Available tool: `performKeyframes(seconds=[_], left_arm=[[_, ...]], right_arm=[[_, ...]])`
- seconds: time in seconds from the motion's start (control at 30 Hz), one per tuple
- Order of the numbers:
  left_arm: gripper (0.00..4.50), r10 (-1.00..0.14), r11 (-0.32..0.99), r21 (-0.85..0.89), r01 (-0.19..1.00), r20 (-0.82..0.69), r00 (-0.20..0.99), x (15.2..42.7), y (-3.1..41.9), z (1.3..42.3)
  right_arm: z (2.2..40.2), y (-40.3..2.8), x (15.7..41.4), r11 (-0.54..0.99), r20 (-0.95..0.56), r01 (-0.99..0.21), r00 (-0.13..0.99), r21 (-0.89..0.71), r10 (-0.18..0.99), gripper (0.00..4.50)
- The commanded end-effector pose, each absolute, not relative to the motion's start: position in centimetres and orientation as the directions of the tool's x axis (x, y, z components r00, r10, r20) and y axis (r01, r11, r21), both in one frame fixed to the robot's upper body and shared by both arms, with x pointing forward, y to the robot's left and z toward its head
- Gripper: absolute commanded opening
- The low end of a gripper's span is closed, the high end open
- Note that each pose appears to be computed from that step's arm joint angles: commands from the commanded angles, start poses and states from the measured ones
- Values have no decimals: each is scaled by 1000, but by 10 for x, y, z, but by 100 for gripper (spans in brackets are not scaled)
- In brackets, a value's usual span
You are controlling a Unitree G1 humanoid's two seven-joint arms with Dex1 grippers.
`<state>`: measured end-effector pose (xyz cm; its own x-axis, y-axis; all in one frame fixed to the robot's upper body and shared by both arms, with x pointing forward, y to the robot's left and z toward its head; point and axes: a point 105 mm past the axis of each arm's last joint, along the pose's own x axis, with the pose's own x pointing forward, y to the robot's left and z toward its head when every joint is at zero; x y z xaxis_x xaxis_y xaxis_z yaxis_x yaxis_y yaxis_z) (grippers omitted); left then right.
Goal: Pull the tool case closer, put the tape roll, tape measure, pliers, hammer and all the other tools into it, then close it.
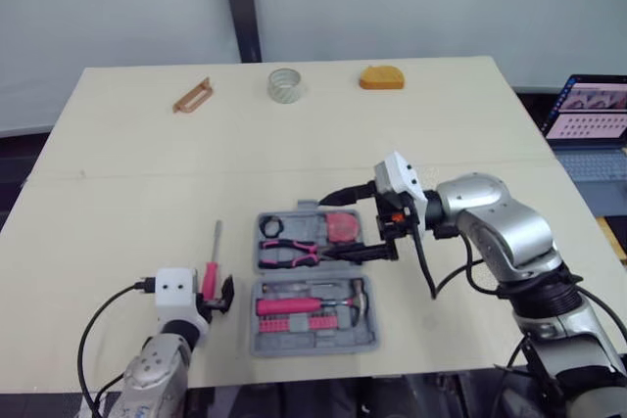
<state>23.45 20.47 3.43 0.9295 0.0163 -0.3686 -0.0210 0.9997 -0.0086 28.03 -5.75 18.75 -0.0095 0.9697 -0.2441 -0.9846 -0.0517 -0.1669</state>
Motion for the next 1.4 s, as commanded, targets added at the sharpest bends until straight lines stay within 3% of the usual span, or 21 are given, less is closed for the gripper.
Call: performKeyframes(seconds=[0.03, 0.43, 0.53, 0.73, 1.17, 1.4], left_arm=[[450, 21, 1000, 13, -17, -387, 922, 235, 208, 32], [450, -11, 1000, -31, -3, -456, 890, 236, 204, 13], [364, -17, 1000, -26, 6, -452, 892, 238, 201, 12], [65, -12, 1000, -22, 3, -439, 898, 241, 203, 13], [66, -72, 991, 83, 106, -345, 936, 258, 213, 36], [66, -260, 886, 300, 353, -309, 915, 267, 232, 87]], right_arm=[[198, -61, 275, -46, -221, -981, -3, -191, 975, 448], [199, -64, 281, -7, -215, -980, 36, -197, 976, 448], [200, -65, 282, -3, -214, -980, 40, -197, 976, 450], [204, -67, 282, 16, -189, -984, 50, -177, 981, 450], [211, -74, 286, 30, -166, -976, 66, -214, 984, 450], [205, -94, 287, 27, -221, -973, 80, -231, 972, 450]])
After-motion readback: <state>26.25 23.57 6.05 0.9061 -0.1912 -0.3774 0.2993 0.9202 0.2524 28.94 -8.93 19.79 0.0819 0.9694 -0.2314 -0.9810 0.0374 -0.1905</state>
